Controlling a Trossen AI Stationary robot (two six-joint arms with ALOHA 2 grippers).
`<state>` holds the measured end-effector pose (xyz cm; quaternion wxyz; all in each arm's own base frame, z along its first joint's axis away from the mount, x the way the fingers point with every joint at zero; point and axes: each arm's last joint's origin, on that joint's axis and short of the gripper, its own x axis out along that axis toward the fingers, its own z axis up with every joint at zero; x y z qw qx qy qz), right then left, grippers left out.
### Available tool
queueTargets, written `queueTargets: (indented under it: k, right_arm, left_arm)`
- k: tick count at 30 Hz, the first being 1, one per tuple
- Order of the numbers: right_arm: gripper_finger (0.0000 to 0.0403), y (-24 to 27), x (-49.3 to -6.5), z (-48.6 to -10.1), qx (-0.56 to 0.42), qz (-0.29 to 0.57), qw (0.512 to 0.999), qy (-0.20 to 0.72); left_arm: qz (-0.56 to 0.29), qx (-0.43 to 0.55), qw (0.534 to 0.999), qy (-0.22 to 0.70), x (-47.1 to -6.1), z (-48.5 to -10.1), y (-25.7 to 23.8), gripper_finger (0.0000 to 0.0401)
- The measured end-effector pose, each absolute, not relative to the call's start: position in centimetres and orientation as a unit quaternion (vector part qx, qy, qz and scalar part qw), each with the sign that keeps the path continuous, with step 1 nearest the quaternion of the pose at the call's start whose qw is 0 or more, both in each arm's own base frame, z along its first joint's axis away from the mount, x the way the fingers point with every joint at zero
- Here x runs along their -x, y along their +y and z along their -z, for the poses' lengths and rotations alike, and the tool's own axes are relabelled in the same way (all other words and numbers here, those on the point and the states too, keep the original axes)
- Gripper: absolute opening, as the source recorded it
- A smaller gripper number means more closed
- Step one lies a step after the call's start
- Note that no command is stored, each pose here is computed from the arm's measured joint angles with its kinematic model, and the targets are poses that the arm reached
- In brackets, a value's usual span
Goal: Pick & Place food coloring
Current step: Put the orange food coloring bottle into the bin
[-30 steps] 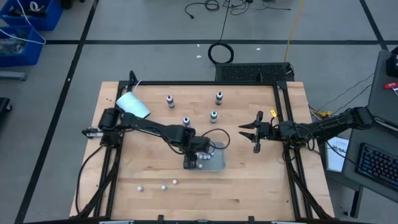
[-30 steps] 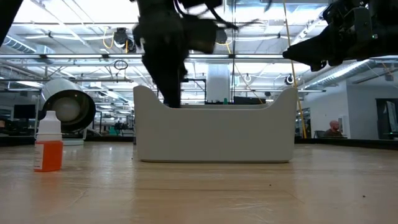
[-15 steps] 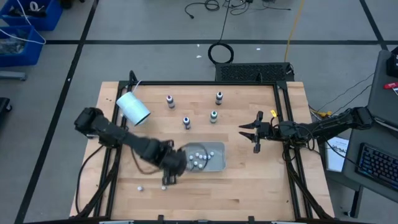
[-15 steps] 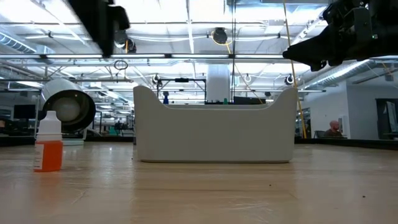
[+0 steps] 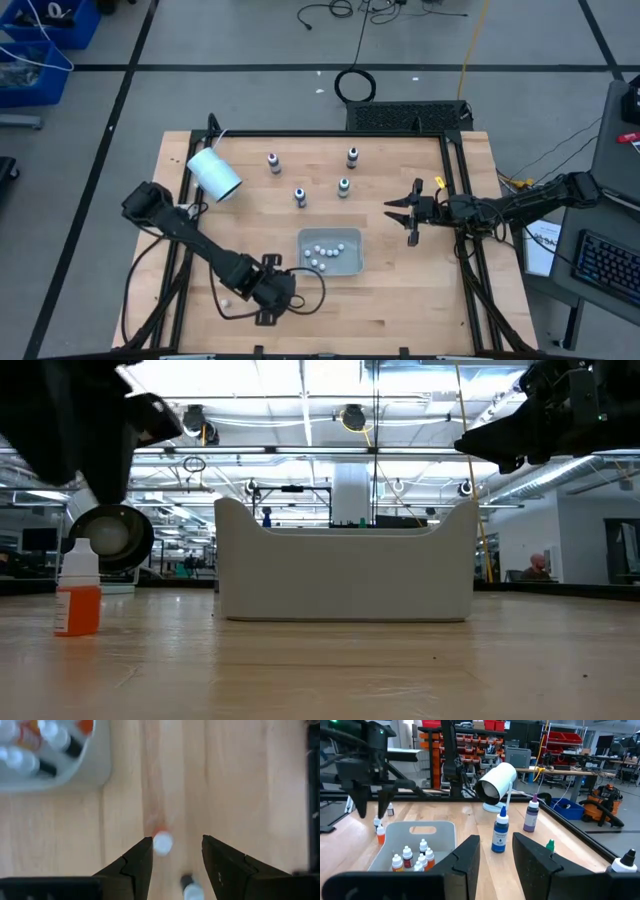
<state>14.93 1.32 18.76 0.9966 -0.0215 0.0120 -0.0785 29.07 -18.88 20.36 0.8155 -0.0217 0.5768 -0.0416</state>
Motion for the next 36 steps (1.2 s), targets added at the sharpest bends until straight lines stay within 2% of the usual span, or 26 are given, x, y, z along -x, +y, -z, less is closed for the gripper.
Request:
queueTargets:
  k: [11, 36]
  right_arm:
    - [0.0105, 1.4, -14.9, -18.8, 0.021, 0.068, 0.997, 0.012]
    - [0.0105, 1.4, -14.9, -18.8, 0.021, 0.068, 0.997, 0.012]
  left_arm:
    - [0.013, 0.024, 0.794, 0.607, -29.8, -17.4, -18.4, 0.0179]
    - [0.029, 0.037, 0.788, 0.613, -30.0, -17.2, -18.5, 0.0184]
